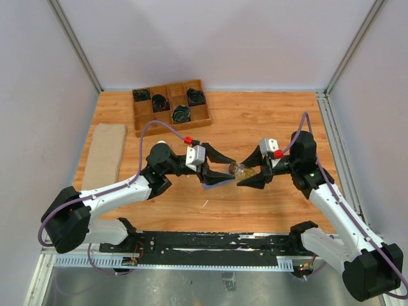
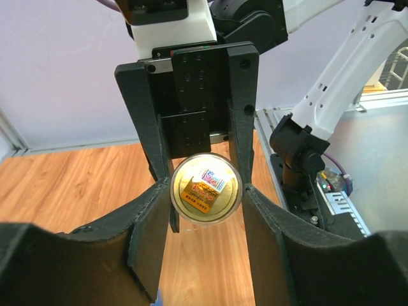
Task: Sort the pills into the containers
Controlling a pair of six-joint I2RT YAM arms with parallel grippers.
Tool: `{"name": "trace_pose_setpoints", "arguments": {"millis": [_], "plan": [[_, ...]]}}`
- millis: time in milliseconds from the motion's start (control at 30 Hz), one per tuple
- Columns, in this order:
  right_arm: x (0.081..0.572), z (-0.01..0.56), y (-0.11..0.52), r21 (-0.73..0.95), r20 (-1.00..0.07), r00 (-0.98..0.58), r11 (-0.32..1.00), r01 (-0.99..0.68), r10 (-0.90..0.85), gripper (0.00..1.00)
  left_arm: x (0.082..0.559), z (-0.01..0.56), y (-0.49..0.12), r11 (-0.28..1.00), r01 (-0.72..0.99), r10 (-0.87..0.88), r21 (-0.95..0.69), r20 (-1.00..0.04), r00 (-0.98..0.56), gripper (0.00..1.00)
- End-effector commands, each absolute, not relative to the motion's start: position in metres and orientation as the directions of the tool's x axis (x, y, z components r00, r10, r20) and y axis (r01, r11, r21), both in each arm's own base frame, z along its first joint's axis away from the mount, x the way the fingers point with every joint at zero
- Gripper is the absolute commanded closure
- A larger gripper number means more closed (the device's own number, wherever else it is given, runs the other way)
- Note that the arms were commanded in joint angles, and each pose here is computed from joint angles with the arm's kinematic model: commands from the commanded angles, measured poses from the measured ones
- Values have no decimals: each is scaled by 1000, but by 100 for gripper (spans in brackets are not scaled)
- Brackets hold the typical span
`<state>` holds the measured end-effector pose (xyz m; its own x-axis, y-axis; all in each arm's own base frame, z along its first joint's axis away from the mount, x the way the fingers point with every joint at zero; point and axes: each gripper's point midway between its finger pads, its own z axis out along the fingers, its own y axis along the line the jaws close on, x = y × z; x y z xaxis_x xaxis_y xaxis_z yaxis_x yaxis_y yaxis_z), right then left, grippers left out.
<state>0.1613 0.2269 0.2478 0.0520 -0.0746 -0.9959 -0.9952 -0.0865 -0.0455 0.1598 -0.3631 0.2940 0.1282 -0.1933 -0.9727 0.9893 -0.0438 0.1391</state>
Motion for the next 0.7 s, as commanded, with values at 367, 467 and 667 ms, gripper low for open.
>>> {"name": "trace_pose_setpoints", "arguments": {"millis": [367,467,667], "plan": [[166,254,225,-99,-993,103,-66,-993,-65,99,155,313,-356,-21,999,-280,-30,-959,-35,94],[169,252,225,-96,-992,99,-49,-994,-73,99,147,313,-354,30,993,-319,-115,-943,-100,100],[171,252,225,-94,-992,98,-44,-995,-75,100,139,316,-350,152,946,-417,-286,-886,-201,100]]}}
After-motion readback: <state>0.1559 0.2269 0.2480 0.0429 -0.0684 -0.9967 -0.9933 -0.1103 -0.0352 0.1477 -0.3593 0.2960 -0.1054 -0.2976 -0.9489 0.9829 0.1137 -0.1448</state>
